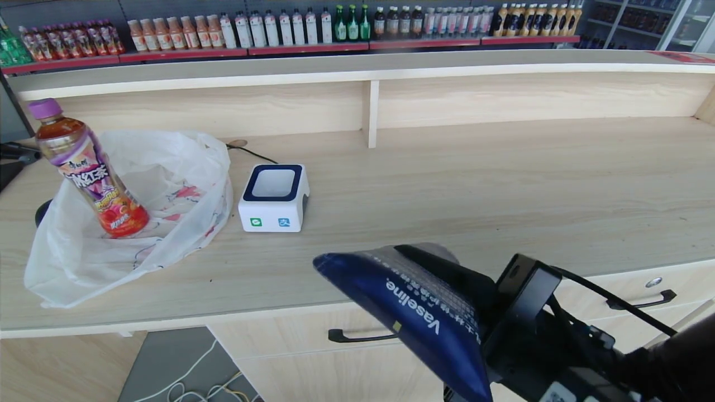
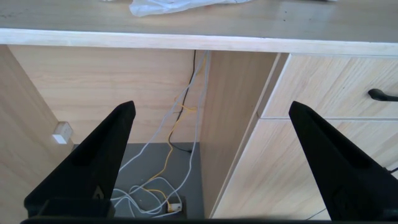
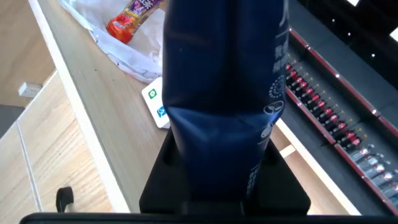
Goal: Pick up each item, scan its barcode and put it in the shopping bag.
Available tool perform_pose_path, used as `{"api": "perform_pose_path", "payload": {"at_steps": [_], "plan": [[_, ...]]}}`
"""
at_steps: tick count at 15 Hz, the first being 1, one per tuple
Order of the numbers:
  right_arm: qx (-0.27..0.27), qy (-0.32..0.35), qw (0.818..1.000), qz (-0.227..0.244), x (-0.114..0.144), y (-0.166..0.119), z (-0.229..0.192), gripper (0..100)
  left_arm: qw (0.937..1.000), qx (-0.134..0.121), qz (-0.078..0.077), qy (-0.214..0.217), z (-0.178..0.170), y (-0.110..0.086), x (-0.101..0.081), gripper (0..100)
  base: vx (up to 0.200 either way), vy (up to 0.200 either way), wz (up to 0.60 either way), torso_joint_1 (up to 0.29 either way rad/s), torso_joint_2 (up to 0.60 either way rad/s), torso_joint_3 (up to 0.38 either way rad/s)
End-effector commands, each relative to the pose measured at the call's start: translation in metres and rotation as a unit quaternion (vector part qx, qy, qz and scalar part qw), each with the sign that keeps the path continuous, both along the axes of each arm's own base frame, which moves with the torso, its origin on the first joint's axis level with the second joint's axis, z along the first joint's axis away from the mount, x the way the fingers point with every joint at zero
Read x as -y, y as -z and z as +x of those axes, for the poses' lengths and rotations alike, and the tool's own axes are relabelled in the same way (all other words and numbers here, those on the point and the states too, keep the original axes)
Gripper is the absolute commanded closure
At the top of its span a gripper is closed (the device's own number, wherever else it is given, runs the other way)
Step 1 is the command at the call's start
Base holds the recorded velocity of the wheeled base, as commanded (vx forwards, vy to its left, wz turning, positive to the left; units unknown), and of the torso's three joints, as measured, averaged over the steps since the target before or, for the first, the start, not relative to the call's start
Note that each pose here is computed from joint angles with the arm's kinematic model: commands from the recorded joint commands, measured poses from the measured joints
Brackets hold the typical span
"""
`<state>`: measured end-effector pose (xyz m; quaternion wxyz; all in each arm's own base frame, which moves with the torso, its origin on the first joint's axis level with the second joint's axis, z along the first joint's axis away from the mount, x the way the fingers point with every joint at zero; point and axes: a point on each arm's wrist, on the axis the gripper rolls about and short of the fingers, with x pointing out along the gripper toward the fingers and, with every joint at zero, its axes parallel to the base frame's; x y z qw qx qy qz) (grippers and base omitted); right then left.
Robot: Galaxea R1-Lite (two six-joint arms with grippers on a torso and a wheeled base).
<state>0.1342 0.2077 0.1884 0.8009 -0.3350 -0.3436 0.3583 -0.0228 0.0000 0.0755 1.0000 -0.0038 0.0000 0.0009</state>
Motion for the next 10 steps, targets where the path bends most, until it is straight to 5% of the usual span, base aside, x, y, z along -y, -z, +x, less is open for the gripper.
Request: {"api": "perform_pose_path", "payload": {"at_steps": [1,7,10], "plan": [[-0.081,0.005,0.995,0.057,-0.001,0.0,0.015,100,1.0,0.0,0.0,0.0,0.0,0.0,0.0,0,0.0,0.0,0.0,0.0,0.0,0.0],[-0.231,-0.021,0.961,0.152,-0.002,0.01,0.039,100,0.9999,-0.001,0.014,0.001,0.0,0.0,0.0,0,0.0,0.0,0.0,0.0,0.0,0.0],[-0.316,-0.015,0.918,0.239,0.007,0.013,0.07,100,0.9999,-0.001,0.012,0.002,0.0,0.0,0.0,0,0.0,0.0,0.0,0.0,0.0,0.0]]}}
